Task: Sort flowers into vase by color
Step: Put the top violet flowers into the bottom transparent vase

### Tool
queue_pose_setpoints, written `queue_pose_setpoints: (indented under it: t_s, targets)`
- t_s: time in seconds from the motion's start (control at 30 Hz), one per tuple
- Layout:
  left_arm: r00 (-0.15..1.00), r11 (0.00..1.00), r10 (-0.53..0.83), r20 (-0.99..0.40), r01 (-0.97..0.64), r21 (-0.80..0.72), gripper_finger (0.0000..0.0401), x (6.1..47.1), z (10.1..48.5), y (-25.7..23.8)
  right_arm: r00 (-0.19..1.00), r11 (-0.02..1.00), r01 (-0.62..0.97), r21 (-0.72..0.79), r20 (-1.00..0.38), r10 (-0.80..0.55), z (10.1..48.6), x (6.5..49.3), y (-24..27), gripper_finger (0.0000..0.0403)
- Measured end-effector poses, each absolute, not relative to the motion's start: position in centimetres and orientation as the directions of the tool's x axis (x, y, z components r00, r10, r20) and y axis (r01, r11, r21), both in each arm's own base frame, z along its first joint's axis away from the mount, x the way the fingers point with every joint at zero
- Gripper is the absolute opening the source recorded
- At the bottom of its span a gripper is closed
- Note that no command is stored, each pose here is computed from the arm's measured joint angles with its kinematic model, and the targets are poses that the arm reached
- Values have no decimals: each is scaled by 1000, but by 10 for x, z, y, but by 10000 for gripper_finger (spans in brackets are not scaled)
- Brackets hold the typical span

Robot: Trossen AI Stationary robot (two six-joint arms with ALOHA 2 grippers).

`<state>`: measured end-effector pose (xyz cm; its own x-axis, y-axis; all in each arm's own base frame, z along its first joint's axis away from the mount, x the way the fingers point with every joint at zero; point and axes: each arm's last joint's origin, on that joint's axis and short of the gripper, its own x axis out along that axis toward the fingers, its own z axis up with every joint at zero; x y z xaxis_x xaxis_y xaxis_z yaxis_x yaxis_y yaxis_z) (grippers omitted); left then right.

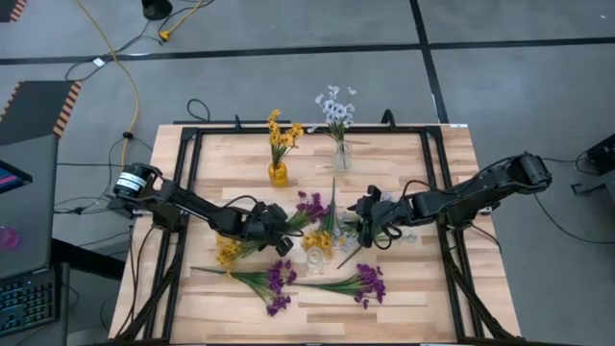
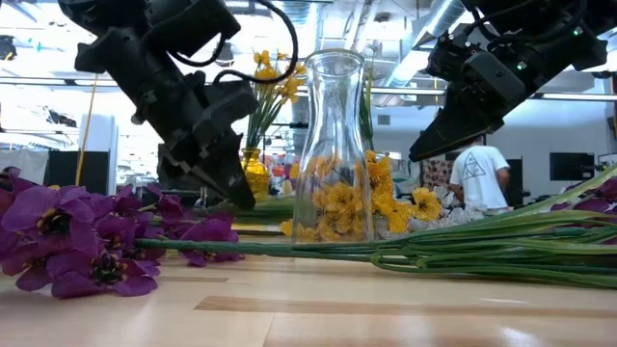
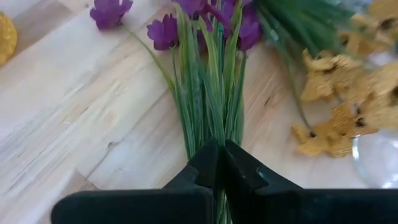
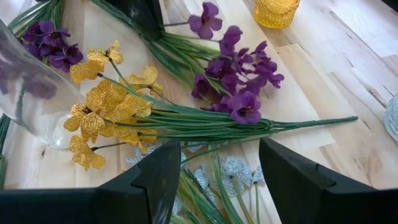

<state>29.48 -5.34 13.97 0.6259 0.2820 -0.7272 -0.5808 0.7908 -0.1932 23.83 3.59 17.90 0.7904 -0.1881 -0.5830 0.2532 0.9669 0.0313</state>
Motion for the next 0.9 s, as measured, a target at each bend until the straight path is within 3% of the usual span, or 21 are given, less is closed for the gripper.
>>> queue_pose_setpoints:
  t_s: [0.53,0.9]
  targets:
    - [783,784,306,-541,-529,-324,0,276,212,-48,791,966,255,34,-582,-188,179,238,36,244]
    - [914,866,314,-259,-387,-317,0,273,256,-58,792,964,261,43,-581,-188,179,238,36,244]
